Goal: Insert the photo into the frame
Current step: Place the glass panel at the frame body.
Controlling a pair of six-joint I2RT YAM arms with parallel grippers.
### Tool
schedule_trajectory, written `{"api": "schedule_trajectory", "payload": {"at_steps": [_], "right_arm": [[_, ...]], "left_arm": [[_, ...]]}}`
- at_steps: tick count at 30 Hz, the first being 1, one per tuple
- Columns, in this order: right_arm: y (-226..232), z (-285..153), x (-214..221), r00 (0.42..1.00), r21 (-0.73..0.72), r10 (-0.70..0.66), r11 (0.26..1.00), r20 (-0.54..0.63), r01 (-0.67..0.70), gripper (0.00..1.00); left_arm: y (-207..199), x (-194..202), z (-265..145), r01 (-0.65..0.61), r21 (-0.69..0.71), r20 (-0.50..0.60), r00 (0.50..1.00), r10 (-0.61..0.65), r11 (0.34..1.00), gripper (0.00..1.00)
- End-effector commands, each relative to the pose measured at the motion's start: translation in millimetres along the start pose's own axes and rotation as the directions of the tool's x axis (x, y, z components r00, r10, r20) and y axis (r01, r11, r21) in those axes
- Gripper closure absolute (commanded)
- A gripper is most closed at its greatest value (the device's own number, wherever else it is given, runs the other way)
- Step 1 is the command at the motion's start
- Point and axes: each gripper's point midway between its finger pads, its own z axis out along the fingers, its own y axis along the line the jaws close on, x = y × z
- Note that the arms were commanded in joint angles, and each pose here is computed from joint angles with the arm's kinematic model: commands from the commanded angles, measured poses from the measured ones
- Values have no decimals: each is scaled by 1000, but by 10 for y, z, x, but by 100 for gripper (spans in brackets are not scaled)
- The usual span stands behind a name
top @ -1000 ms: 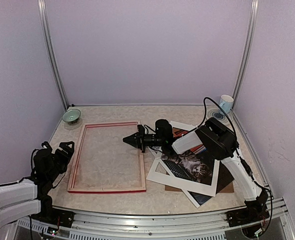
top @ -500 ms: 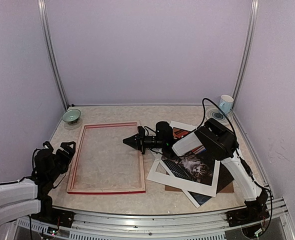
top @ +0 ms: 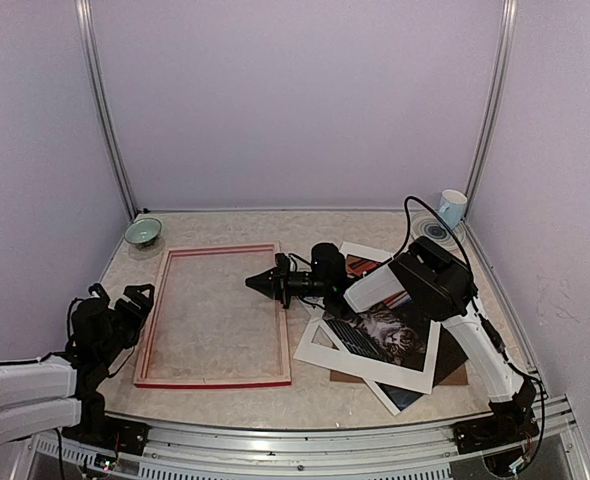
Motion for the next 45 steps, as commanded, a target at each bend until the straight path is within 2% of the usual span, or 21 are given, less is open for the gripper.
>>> {"api": "schedule_trajectory", "payload": {"at_steps": [1,18,24,45], "right_arm": [[257,50,62,1000,-48,-12,999,-3,12,99],[451,61,-18,1000,-71,-17,997,1,17,99],[340,28,0,1000,-47,8,999,-2,-8,99],[375,17,-113,1000,-20,3,1000,-7,-3,99]], "left_arm": [[543,274,-150,-27,-102,-54,998,21,994,1],[541,294,-144,-30,-105,-60,998,24,994,1],[518,282,-133,-30,-101,-57,998,25,994,1],[471,286,-98,-37,-98,-65,997,31,995,1]]}}
